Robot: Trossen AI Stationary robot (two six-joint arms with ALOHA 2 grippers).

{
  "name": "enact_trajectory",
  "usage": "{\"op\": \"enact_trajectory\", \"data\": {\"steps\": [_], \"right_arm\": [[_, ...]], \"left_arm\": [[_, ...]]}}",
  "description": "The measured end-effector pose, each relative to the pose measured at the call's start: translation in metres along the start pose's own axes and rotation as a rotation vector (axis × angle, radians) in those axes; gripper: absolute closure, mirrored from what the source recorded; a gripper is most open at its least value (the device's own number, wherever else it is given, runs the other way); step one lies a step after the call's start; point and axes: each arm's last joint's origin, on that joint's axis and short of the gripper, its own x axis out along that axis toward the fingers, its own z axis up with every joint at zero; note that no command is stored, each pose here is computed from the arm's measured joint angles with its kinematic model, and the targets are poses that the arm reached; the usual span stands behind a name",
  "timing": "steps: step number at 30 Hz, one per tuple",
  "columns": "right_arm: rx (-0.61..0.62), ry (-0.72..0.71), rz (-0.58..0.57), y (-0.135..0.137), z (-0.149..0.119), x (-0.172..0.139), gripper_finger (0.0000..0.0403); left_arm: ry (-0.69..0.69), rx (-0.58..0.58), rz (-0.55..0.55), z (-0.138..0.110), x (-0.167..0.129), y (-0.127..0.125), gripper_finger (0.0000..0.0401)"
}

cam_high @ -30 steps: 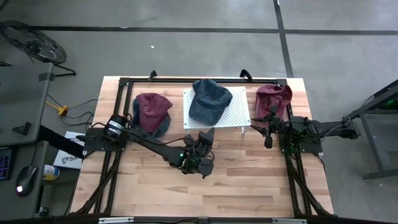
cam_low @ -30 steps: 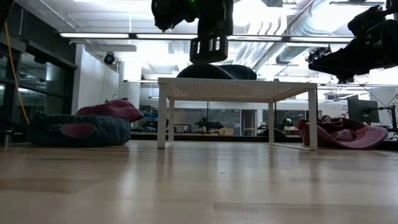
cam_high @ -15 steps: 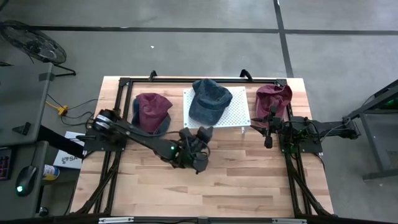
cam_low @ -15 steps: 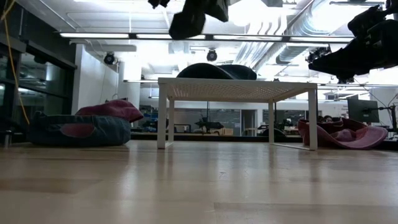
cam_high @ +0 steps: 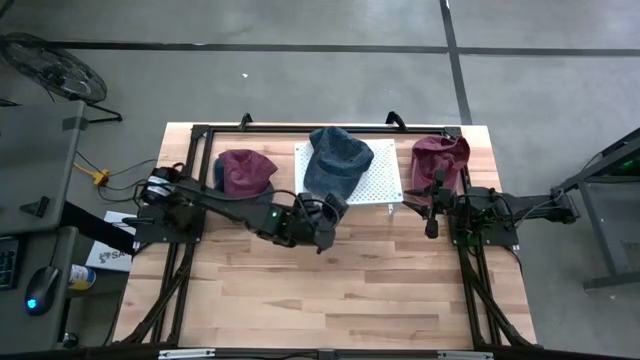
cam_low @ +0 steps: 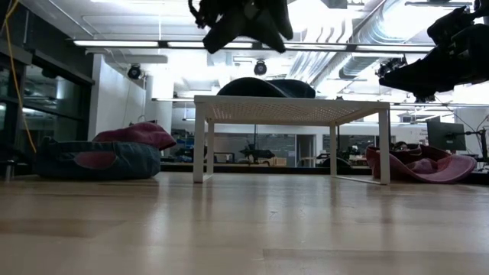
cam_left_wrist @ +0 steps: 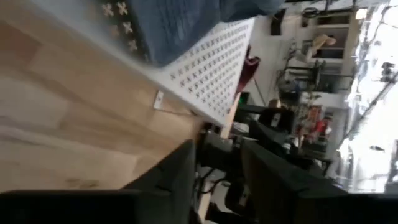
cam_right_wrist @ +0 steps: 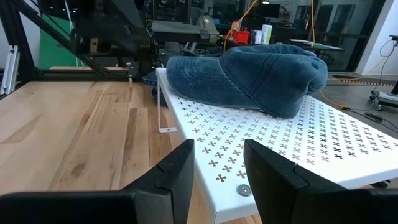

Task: Pick & Place hat
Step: Put the bottom blue cap on the shelf

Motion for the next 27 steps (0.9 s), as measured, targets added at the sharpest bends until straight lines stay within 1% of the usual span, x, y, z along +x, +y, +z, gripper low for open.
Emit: {"op": "enact_trajectory", "data": {"steps": [3,5,7,10,12,16,19,24,27], "right_arm": [[0.000,0.000,0.000,0.000,0.000,0.000,0.0269],[0.000,0.000,0.000,0.000,0.000,0.000,0.0269],[0.000,0.000,0.000,0.000,0.000,0.000,0.0269],[0.000,0.000,0.000,0.000,0.000,0.000,0.0269],[0.000,0.000,0.000,0.000,0.000,0.000,0.0269],[0.000,0.000,0.000,0.000,0.000,0.000,0.0269],[0.000,0.000,0.000,0.000,0.000,0.000,0.0269],[0.000,-0.001,0.000,0.000,0.000,0.000,0.0269],[0.000,-0.001,0.000,0.000,0.000,0.000,0.0269]], "left_arm": [[-0.016,-0.007,0.028,0.001,-0.001,0.004,0.0220],[-0.028,-0.019,0.074,0.002,-0.004,0.011,0.0203],[-0.056,-0.052,0.116,0.004,-0.006,0.017,0.0193],[-0.109,-0.080,0.160,0.007,-0.012,0.026,0.0188],[-0.133,-0.076,0.137,0.006,-0.014,0.026,0.0188],[-0.184,-0.072,0.043,0.006,-0.014,0.022,0.0188],[-0.217,-0.045,0.037,0.009,-0.014,0.023,0.0188],[-0.270,-0.022,-0.005,0.011,-0.014,0.022,0.0188],[-0.277,-0.007,0.003,0.012,-0.015,0.023,0.0188]]}}
